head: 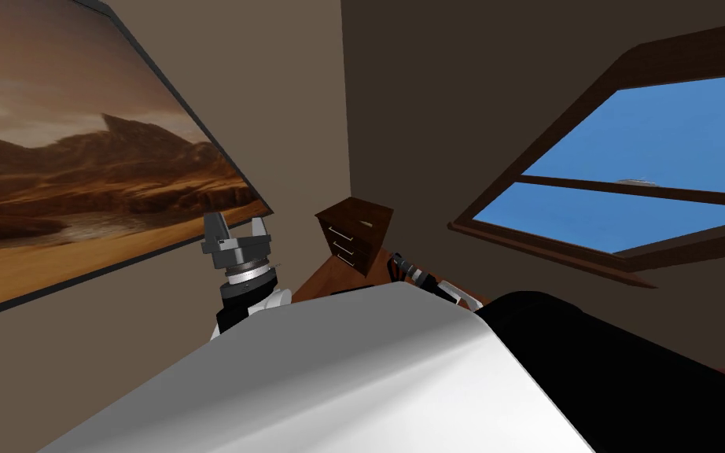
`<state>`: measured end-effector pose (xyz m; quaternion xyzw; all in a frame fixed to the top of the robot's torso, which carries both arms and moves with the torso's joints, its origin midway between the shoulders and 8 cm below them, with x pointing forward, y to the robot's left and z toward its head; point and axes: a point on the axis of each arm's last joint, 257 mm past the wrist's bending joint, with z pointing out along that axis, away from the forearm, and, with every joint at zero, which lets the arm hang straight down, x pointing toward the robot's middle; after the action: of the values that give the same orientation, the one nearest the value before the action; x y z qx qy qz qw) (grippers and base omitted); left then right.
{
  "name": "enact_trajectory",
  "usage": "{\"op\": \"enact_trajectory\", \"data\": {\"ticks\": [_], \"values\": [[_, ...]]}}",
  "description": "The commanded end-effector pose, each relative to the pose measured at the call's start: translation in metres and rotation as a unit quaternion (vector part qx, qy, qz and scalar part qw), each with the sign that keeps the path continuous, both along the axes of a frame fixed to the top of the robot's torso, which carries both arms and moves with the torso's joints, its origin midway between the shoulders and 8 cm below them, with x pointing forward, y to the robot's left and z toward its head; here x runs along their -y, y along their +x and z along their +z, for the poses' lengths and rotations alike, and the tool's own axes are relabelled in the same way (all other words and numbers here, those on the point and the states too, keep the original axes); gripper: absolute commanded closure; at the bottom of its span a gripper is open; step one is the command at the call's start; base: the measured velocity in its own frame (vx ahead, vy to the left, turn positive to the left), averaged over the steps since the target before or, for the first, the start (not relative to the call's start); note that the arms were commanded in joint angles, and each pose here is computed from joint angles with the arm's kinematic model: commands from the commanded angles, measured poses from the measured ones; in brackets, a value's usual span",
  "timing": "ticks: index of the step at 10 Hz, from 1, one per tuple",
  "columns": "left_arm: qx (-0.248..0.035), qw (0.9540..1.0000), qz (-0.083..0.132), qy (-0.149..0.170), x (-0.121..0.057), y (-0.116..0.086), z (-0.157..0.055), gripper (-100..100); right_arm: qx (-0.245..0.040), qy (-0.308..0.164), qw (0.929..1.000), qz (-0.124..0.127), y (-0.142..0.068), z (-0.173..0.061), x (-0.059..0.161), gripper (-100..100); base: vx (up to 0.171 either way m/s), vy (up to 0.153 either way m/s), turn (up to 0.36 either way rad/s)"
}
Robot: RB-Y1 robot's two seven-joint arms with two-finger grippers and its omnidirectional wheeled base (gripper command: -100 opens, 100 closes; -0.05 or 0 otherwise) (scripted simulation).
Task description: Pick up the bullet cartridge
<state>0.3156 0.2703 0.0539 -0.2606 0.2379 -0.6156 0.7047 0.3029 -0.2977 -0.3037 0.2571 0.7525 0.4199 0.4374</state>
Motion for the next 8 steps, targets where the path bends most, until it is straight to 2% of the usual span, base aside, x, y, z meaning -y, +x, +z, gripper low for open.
{"op": "enact_trajectory", "data": {"ticks": [1,3,4,5,6,8], "values": [[0.000,1.0000,0.000,0.000,0.000,0.000,0.000,0,-0.040,-0.029,0.9987,0.010,-0.019,-0.028,0.013,-100,-0.001,0.080,0.176],[0.000,1.0000,0.000,0.000,0.000,0.000,0.000,0,-0.044,-0.047,0.9977,0.022,-0.021,-0.027,0.020,-100,0.009,0.045,0.023],[0.000,1.0000,0.000,0.000,0.000,0.000,0.000,0,-0.079,-0.072,0.9938,0.030,-0.041,-0.051,0.035,-100,0.015,0.067,0.186],[0.000,1.0000,0.000,0.000,0.000,0.000,0.000,0,-0.082,-0.084,0.9924,0.039,-0.042,-0.050,0.040,-100,0.009,0.063,0.093],[0.000,1.0000,0.000,0.000,0.000,0.000,0.000,0,-0.112,-0.102,0.9874,0.046,-0.062,-0.069,0.051,-100,0.016,0.087,0.166],[0.000,1.0000,0.000,0.000,0.000,0.000,0.000,0,-0.119,-0.121,0.9839,0.055,-0.064,-0.069,0.063,-100,0.001,0.054,0.043]]}}
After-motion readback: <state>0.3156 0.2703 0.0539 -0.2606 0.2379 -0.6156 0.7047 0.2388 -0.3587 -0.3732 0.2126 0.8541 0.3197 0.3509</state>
